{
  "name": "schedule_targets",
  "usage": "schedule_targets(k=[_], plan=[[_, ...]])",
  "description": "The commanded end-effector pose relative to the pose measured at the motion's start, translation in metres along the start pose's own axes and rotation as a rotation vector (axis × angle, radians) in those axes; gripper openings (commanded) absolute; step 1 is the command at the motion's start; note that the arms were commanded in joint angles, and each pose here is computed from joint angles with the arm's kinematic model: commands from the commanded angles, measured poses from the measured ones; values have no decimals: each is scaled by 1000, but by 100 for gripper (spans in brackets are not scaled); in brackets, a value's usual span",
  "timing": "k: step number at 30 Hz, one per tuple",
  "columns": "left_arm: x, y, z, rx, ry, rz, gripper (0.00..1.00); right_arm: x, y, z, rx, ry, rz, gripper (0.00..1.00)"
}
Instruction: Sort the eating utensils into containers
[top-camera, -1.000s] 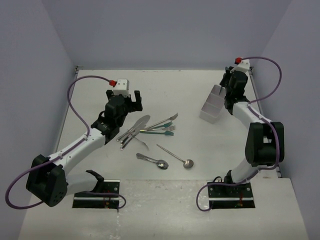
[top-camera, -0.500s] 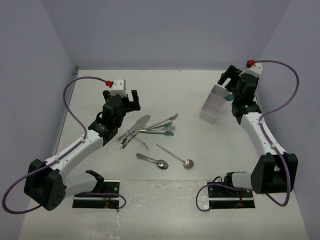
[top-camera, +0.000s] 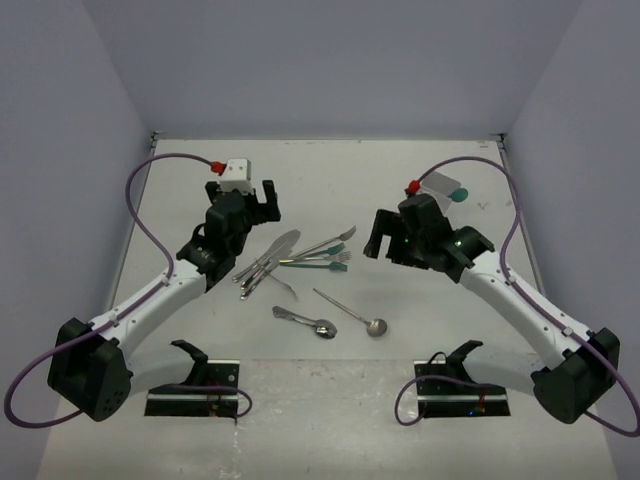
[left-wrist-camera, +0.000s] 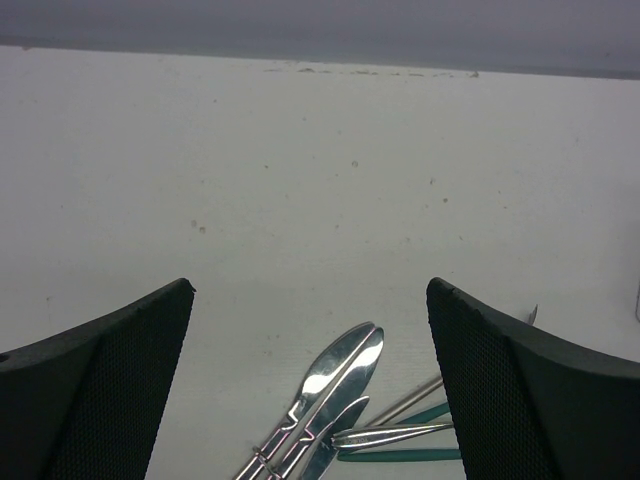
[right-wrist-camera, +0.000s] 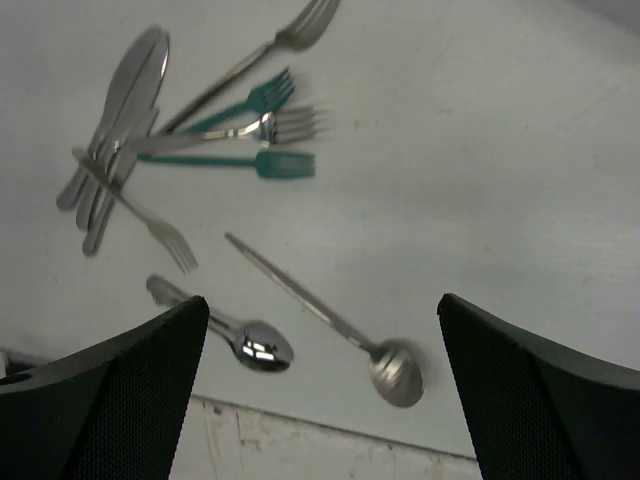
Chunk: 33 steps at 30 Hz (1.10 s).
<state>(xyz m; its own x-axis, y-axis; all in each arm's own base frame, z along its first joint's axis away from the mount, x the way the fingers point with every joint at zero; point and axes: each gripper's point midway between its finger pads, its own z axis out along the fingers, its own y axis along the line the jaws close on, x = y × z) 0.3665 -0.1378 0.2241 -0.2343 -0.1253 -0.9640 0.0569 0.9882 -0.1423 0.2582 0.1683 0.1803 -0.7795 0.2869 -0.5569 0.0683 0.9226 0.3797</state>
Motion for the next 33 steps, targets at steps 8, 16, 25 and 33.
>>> schedule_targets(k=[8,16,25,33], plan=[[-8,5,-2,-16,-4,24,100,90,23,20,-121,159,-498,99],[-11,6,-7,-5,-17,28,100,133,25,55,-105,326,-807,99],[-10,12,-9,-27,-25,44,100,158,6,99,-14,459,-916,84],[-12,20,-9,-70,-40,60,100,177,-1,100,-27,553,-922,26]])
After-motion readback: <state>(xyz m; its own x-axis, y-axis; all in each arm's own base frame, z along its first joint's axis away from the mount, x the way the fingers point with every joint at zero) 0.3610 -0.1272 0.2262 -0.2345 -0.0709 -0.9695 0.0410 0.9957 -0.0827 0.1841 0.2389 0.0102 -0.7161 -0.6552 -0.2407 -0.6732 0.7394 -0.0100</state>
